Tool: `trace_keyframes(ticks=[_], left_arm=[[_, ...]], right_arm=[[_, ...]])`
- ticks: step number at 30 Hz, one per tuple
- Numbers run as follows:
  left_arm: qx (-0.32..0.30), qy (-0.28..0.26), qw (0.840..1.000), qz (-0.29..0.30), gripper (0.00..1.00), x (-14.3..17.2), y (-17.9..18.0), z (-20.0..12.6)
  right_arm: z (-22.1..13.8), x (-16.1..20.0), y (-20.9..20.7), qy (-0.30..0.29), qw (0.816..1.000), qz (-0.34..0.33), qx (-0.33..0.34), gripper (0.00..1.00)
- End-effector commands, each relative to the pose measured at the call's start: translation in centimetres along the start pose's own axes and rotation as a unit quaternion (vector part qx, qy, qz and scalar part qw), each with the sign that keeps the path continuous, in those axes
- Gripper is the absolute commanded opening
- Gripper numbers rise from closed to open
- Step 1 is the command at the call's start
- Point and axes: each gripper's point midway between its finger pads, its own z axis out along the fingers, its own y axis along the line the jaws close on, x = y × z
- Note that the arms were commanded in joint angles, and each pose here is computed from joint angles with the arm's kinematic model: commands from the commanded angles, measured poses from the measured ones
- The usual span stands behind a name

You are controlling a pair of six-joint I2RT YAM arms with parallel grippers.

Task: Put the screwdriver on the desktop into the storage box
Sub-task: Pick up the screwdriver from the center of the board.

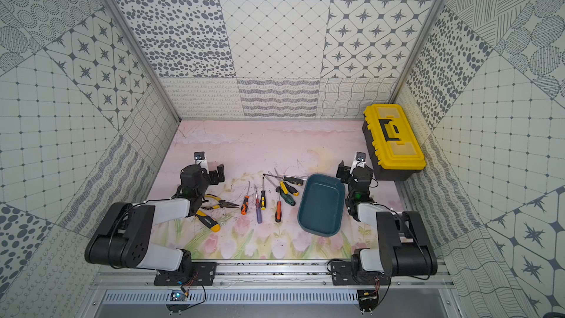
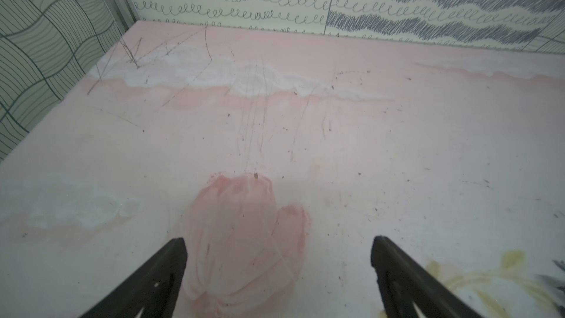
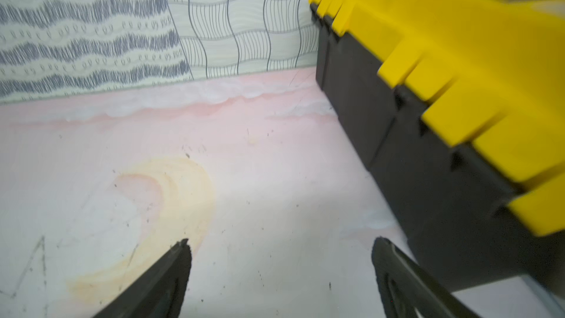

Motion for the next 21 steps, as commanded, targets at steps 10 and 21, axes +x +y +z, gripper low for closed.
trace_keyframes(ticks=[10,21], left_arm=[[-0.064,0.114,0.981,-0.144,0.99,-2.5,1.8,-5.0],[0.083,0.276,0.939,-0.185,0.94,2.3,-6.5,-12.3]], right_arm=[[-8.6,-2.7,-2.2,0.033,0.985,0.170,0.020,0.97],[-11.5,0.9,-0.2,0.165,0.937,0.307,-0.010,0.90]])
